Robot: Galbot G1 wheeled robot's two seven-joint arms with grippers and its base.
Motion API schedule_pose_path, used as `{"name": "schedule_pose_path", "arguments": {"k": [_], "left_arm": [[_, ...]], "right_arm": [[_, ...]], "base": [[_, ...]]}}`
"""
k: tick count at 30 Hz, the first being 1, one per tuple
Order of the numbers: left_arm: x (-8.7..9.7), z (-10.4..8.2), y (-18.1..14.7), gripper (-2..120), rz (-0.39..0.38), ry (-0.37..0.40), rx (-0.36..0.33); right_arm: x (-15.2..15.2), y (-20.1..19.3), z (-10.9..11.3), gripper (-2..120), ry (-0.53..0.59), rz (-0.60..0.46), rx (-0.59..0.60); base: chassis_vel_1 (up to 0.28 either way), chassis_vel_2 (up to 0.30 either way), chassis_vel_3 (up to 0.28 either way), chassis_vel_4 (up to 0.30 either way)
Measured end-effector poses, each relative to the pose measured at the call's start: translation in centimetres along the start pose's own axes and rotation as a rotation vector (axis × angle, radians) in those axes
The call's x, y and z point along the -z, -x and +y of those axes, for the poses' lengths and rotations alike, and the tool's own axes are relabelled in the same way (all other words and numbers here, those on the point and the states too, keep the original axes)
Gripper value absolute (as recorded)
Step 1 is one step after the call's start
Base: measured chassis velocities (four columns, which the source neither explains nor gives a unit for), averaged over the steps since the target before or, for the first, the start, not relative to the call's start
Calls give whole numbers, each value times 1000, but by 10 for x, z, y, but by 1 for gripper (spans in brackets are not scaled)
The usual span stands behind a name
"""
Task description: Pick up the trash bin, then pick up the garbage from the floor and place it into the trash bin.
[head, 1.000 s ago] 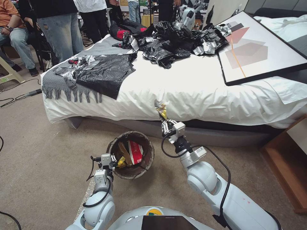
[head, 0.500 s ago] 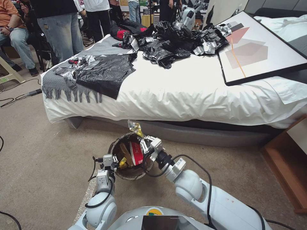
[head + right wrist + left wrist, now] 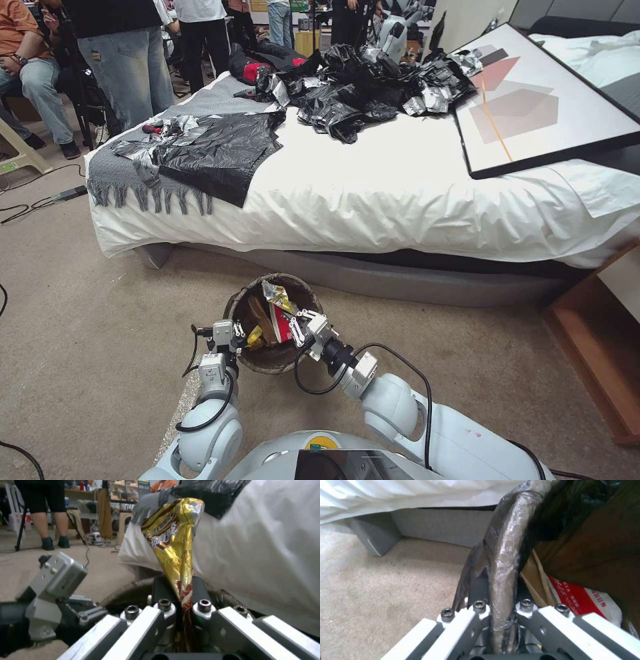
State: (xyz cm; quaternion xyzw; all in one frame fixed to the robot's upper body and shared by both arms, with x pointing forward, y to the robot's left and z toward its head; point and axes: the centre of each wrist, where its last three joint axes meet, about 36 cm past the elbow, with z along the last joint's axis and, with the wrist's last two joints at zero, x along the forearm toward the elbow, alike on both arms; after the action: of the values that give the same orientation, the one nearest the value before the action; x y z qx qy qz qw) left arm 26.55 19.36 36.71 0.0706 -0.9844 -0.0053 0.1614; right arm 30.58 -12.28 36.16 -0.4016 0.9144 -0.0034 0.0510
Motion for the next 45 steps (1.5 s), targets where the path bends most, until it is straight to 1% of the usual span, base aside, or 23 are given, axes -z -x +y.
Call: {"name": "schedule_pose_path", "arguments": {"k": [9, 11, 12, 15, 17, 19, 20, 23, 24, 25, 26, 27, 28, 30, 31, 32, 34, 35, 36, 38, 39, 44, 45], "left_arm": [[1, -3, 0, 0, -3, -8, -2], [1, -3, 1, 0, -4, -9, -2], [1, -3, 1, 0, -4, -9, -2], [2, -4, 1, 0, -6, -11, -3], [2, -4, 1, 0, -6, -11, -3], [2, -4, 1, 0, -7, -12, -3], [2, -4, 1, 0, -7, -12, -3], [3, -4, 2, 0, -9, -14, -4], [3, -4, 2, 0, -9, -14, -4], [3, -4, 2, 0, -9, -15, -4], [3, -4, 2, 0, -9, -15, -5], [3, -5, 2, 0, -9, -17, -6], [3, -5, 2, 0, -9, -17, -6], [3, -5, 3, 0, -9, -17, -6], [3, -5, 3, 0, -9, -18, -6], [3, -5, 3, 0, -9, -18, -6], [3, -5, 3, 0, -9, -18, -6], [3, -5, 3, 0, -9, -18, -6], [4, -4, 4, 0, -10, -19, -5], [4, -4, 4, 0, -10, -19, -4], [4, -4, 4, 0, -10, -20, -3], [4, -3, 5, 0, -10, -21, -2], [4, -3, 5, 0, -10, -20, -2]], "right_arm": [[-17, 10, -2, 0, -12, 31, -12], [-20, 13, -2, 7, -13, 40, -17], [-20, 13, -2, 7, -13, 40, -17], [-25, 19, -1, 23, -18, 50, -30], [-26, 20, -1, 25, -18, 50, -32], [-28, 22, 0, 37, -18, 50, -37], [-28, 22, 0, 37, -18, 50, -37], [-27, 24, 2, 51, -15, 46, -41], [-27, 24, 2, 51, -15, 46, -41], [-27, 25, 3, 58, -13, 44, -41], [-26, 26, 4, 59, -13, 43, -41], [-25, 28, 5, 67, -10, 38, -41], [-25, 28, 5, 67, -10, 38, -41], [-24, 30, 6, 75, -7, 32, -41], [-23, 33, 7, 81, -4, 27, -42], [-23, 33, 7, 81, -4, 27, -42], [-19, 34, 8, 90, -2, 17, -43], [-19, 34, 8, 90, -2, 17, -43], [-16, 35, 7, 95, 1, 9, -48], [-14, 35, 6, 97, 1, 5, -50], [-5, 34, 1, 100, 3, -14, -71], [10, 32, -10, 100, 2, -42, -112], [22, 29, -18, 100, 0, -66, -151]], "base": [[0, 0, 0, 0], [0, 0, 0, 0], [0, 0, 0, 0], [0, 0, 0, 0], [0, 0, 0, 0], [0, 0, 0, 0], [0, 0, 0, 0], [0, 0, 0, 0], [0, 0, 0, 0], [0, 0, 0, 0], [0, 0, 0, 0], [0, 0, 0, 0], [0, 0, 0, 0], [0, 0, 0, 0], [0, 0, 0, 0], [0, 0, 0, 0], [0, 0, 0, 0], [0, 0, 0, 0], [0, 0, 0, 0], [0, 0, 0, 0], [0, 0, 0, 0], [0, 0, 0, 0], [0, 0, 0, 0]]}}
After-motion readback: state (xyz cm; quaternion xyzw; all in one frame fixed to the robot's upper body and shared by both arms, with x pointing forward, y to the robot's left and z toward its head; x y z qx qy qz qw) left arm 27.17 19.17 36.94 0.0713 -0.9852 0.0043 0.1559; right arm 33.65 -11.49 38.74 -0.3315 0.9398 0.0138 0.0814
